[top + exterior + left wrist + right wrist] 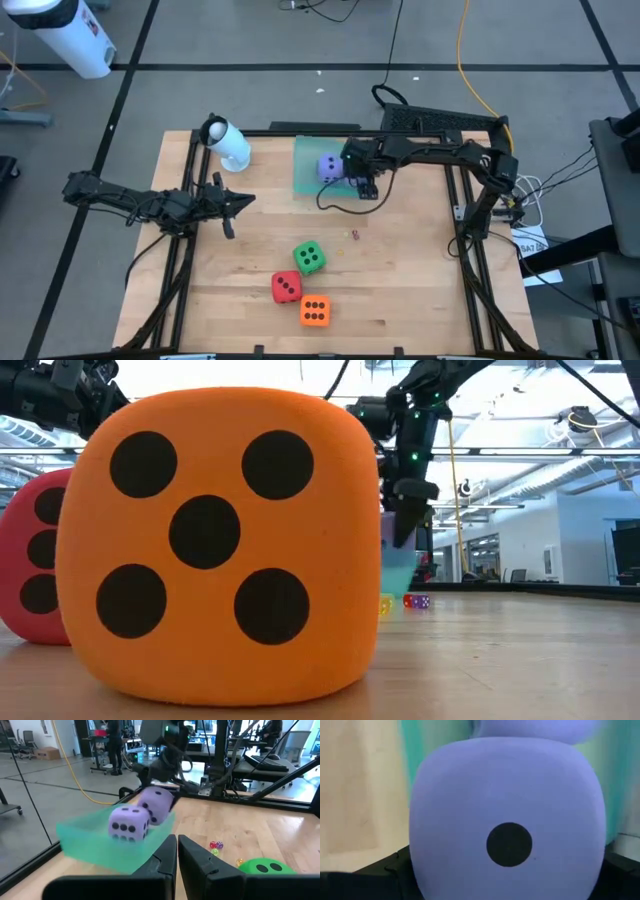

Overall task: Pick & Place Dice
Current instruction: Put the big purple dice into the green bin, then put the big green dice into the green bin

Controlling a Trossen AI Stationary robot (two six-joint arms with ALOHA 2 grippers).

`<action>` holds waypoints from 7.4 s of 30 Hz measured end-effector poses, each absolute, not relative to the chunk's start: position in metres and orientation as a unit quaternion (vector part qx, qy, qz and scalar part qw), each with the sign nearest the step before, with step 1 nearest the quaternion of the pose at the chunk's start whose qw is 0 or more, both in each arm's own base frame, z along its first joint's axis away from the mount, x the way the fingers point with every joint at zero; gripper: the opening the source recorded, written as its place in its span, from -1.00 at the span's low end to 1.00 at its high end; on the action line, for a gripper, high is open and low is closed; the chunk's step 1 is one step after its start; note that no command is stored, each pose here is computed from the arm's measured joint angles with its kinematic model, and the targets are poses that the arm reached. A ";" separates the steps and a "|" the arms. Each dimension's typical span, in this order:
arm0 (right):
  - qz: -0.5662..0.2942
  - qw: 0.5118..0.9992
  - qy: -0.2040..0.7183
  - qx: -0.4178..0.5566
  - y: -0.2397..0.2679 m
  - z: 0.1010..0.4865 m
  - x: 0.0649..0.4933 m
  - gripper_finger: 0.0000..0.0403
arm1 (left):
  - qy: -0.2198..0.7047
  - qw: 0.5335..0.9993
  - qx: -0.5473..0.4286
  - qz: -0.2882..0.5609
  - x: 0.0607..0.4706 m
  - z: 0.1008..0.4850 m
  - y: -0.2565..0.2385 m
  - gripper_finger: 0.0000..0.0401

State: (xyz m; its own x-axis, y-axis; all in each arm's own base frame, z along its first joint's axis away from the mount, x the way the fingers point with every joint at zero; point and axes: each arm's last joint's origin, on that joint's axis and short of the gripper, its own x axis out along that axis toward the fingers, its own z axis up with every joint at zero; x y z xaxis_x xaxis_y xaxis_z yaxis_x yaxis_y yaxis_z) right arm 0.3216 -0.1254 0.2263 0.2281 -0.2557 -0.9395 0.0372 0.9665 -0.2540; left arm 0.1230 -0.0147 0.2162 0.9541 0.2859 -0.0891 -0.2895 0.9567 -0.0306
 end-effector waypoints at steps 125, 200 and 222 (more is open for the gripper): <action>-0.110 0.889 0.443 -0.027 -0.135 0.212 0.303 -1.00 | 0.033 0.989 -0.019 0.146 0.123 0.218 -0.015 -0.86; 0.109 0.950 0.278 -0.097 0.069 0.240 0.380 0.98 | 0.054 0.990 -0.017 0.132 0.129 0.213 -0.017 -0.86; 0.207 0.885 0.396 -0.133 0.076 0.228 0.437 0.99 | 0.059 0.989 -0.017 0.132 0.129 0.212 -0.017 -0.86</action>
State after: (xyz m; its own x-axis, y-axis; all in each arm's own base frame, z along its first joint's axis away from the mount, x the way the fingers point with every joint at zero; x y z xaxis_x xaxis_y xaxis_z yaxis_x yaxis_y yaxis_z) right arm 0.4370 0.0757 0.2280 0.6005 0.2601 -0.7561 -0.4715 0.8789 -0.0720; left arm 0.1291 -0.0168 0.2122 0.9581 0.2599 -0.1206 -0.2640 0.9643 -0.0188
